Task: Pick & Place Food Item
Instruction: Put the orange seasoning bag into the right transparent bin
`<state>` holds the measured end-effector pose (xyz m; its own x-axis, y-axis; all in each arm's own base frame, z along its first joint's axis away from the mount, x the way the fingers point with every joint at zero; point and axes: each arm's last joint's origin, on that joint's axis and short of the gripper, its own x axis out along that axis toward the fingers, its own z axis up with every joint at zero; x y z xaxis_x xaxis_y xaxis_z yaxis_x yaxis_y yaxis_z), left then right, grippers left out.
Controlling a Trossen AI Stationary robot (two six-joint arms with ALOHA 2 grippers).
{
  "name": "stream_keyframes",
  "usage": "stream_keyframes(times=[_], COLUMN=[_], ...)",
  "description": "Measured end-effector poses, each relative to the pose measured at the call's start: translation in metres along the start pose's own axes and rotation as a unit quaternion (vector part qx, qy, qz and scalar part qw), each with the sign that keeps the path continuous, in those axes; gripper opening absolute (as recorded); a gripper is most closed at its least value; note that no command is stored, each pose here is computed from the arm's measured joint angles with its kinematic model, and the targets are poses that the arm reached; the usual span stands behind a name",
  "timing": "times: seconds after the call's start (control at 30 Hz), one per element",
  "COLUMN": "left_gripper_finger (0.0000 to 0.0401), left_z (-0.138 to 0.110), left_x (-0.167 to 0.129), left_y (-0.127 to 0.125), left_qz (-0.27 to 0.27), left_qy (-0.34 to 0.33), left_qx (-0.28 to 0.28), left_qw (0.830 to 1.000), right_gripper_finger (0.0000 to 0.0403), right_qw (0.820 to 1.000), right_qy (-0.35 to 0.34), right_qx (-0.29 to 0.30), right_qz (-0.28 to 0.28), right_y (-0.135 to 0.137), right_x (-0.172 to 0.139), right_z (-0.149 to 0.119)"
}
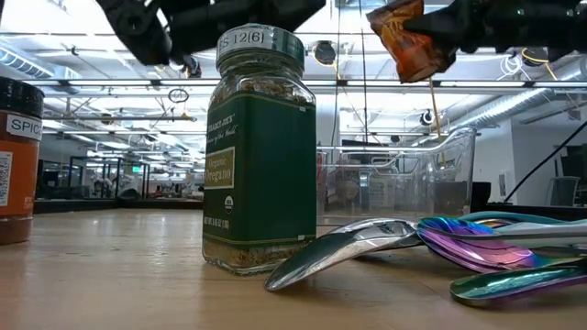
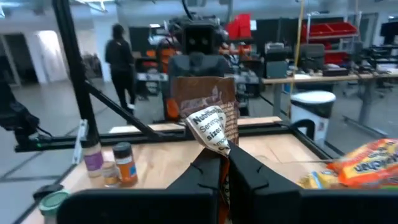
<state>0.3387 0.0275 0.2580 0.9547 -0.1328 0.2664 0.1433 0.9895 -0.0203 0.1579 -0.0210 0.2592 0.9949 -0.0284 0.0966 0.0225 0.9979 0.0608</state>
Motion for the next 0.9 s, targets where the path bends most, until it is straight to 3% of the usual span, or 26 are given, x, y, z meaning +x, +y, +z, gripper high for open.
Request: stream_keyframes(times=[0.2,0.4,0.57,0.7,0.9], left_gripper_finger=[0.0058,0.016,0.0225,0.0227,0.0175], left_z=[-0.01,-0.02,-0.026,-0.027,-0.027], left_x=[0.023,0.062,0.08,0.083,0.082], left_y=[0.002,0.006,0.007,0.006,0.006], left_qz=[0.0,0.057,0.025,-0.004,-0.008], left_qy=[0.037,0.094,0.096,0.091,0.092], left_qx=[-0.034,-0.015,-0.002,0.007,0.004], left_qw=[0.999,0.994,0.995,0.996,0.996], right_gripper_finger=[0.0,0.0,0.0,0.0,0.0], right_qw=[1.0,0.999,0.998,0.998,0.995], right_qy=[-0.022,-0.024,-0.022,-0.023,-0.04], right_qx=[0.015,0.032,0.038,0.037,0.031], right_qz=[0.01,0.021,0.034,0.042,0.084], right_y=[-0.001,-0.001,0.0,0.0,0.003], right_x=[0.004,0.01,0.01,0.01,0.01], right_z=[-0.008,-0.011,-0.012,-0.011,-0.007])
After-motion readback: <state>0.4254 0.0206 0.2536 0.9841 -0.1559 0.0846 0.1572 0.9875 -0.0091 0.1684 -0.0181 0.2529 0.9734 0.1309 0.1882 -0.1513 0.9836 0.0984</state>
